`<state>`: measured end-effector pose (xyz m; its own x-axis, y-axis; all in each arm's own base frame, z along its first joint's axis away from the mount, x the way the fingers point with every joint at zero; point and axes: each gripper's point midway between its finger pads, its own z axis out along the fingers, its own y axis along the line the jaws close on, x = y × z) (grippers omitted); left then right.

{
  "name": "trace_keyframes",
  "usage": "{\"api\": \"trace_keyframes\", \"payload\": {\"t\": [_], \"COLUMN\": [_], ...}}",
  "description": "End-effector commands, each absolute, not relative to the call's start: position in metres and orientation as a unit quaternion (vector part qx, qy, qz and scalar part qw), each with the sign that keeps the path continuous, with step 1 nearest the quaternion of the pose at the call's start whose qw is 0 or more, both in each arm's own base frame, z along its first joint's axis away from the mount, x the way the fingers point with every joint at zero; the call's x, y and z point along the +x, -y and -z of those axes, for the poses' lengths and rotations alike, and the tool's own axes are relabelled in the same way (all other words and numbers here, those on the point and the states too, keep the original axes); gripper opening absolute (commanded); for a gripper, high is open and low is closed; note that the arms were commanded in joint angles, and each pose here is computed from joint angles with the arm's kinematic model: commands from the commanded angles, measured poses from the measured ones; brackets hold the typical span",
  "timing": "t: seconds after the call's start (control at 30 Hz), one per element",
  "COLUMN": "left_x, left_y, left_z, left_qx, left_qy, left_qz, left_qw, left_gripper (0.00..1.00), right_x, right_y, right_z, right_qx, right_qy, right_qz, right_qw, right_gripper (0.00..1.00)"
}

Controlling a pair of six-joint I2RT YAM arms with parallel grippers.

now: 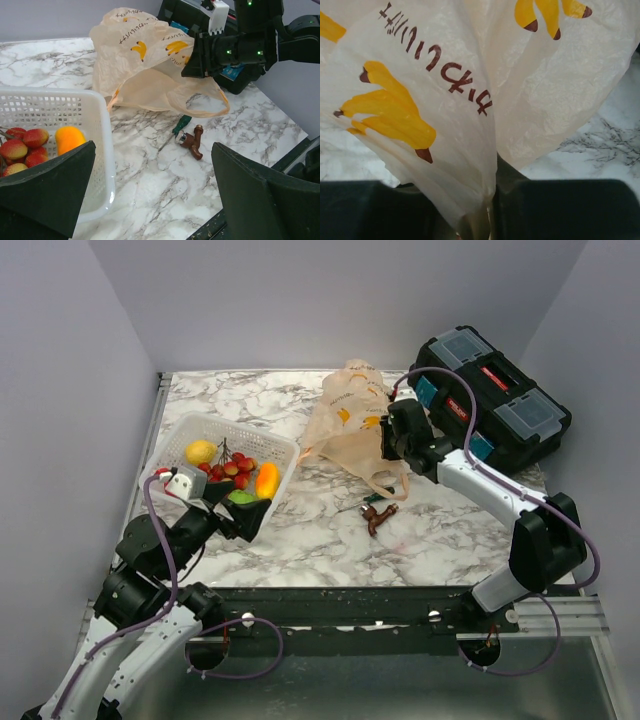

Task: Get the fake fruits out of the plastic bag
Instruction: Place the plastic bag at the center of the board.

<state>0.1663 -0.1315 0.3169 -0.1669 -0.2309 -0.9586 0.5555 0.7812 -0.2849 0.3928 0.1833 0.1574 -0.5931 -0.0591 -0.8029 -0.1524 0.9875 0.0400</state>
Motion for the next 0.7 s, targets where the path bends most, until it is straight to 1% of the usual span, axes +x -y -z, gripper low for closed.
{"api": "trace_keyframes", "payload": {"t": [0.0,0.2,0.33,0.6,0.67], "left_x": [0.171,0.173,0.174,0.176,0.178], "left_y": [0.133,0.135,0.135,0.131,0.123], "left_z": [-0.315,-0.312,-0.311,-0.318,-0.322], "left_qx": [0.113,0.113,0.112,0.110,0.097], "left_qy": [-0.707,-0.710,-0.711,-0.708,-0.707], "left_qz": [0.305,0.305,0.303,0.292,0.278], "left_qw": [0.628,0.624,0.624,0.633,0.643], "left_gripper": [0.98,0.98,0.98,0.99,0.99], "right_x": [0.391,0.383,0.373,0.342,0.331], "right_y": [-0.187,-0.176,-0.168,-0.149,-0.143], "right_z": [-0.165,-0.187,-0.199,-0.224,-0.234], "right_qx": [-0.059,-0.053,-0.051,-0.039,-0.034], "right_qy": [-0.887,-0.882,-0.879,-0.874,-0.871], "right_qz": [-0.074,-0.063,-0.060,-0.062,-0.067], "right_qw": [0.453,0.465,0.471,0.480,0.485], "right_gripper": [0.32,0.47,0.60,0.82,0.86]}}
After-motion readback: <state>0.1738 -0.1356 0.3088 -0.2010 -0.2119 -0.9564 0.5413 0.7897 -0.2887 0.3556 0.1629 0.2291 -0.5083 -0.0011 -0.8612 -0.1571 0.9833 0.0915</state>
